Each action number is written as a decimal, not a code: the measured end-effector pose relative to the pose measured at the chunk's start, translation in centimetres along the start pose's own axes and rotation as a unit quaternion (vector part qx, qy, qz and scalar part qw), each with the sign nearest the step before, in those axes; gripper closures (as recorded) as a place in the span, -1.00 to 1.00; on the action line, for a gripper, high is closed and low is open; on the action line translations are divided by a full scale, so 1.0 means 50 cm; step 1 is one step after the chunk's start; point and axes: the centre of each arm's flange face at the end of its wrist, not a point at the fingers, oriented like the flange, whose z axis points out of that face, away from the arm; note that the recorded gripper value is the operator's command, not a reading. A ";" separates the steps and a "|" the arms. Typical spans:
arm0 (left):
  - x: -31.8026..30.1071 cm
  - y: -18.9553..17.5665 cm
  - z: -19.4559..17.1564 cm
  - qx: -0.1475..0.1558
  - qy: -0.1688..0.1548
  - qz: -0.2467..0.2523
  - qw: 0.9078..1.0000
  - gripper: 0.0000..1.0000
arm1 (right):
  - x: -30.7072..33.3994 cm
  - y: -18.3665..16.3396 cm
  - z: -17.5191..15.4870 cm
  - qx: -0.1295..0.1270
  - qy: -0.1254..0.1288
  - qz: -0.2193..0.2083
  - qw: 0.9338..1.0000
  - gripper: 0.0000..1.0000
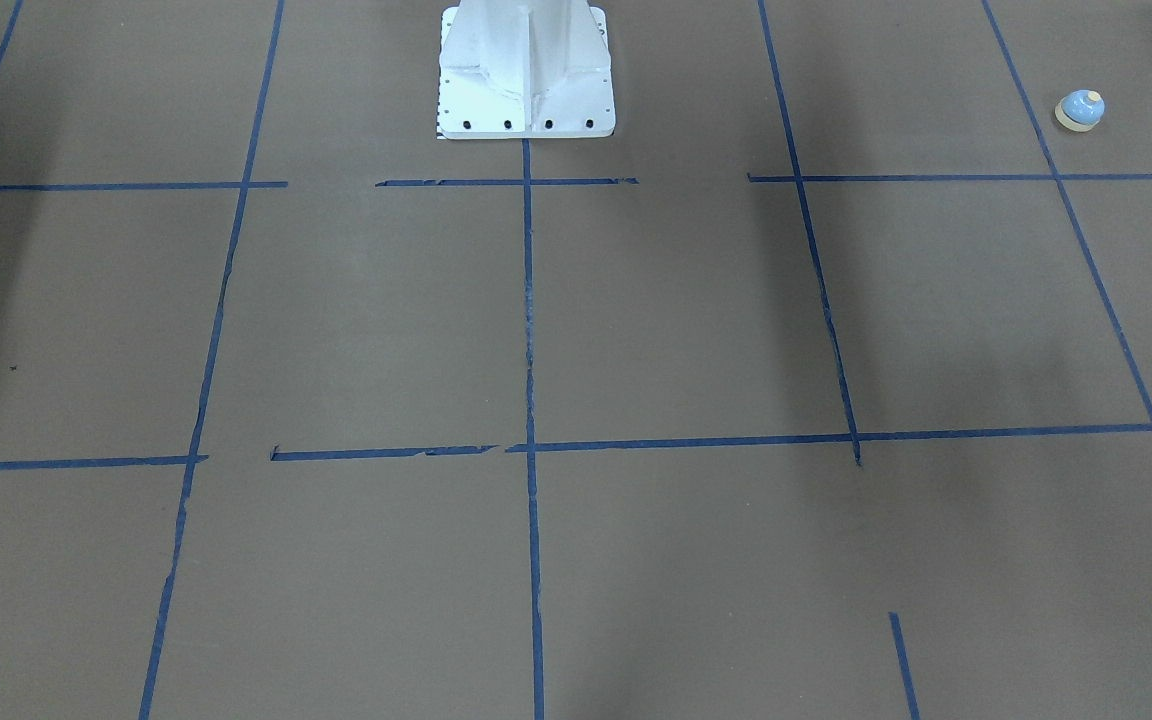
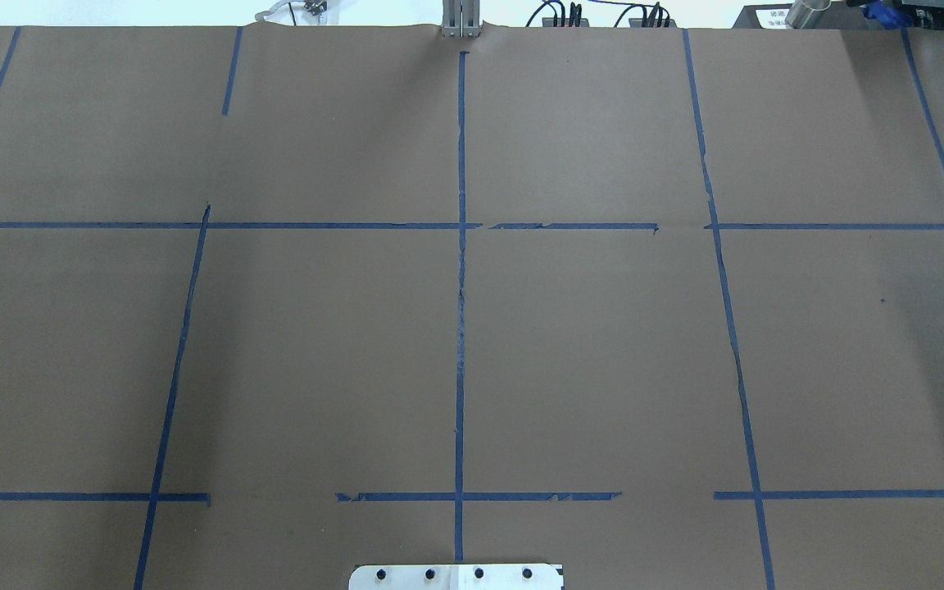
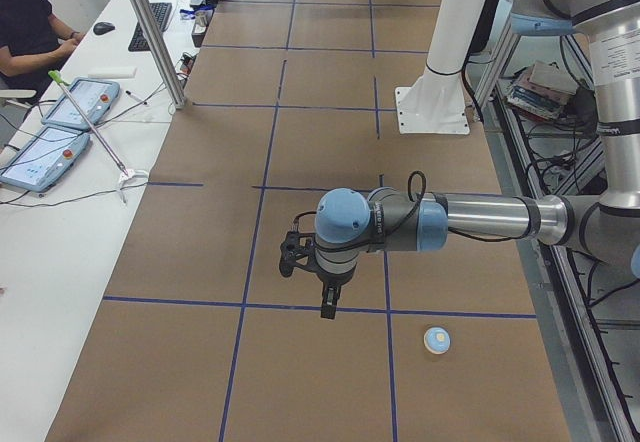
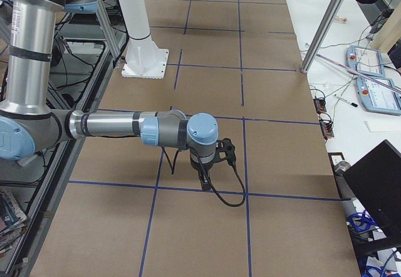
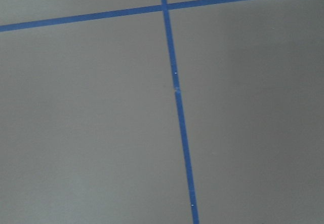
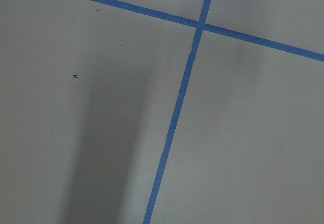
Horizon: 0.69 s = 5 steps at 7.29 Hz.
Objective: Place and press bell with both arms
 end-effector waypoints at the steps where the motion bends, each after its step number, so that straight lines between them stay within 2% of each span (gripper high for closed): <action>1: 0.005 0.002 -0.004 0.003 -0.001 0.002 1.000 -1.00 | -0.001 0.000 -0.001 0.000 0.000 -0.001 1.000 -1.00; 5: 0.028 0.029 0.004 0.004 0.003 0.004 1.000 -1.00 | -0.005 0.001 -0.004 0.002 0.000 -0.002 1.000 -1.00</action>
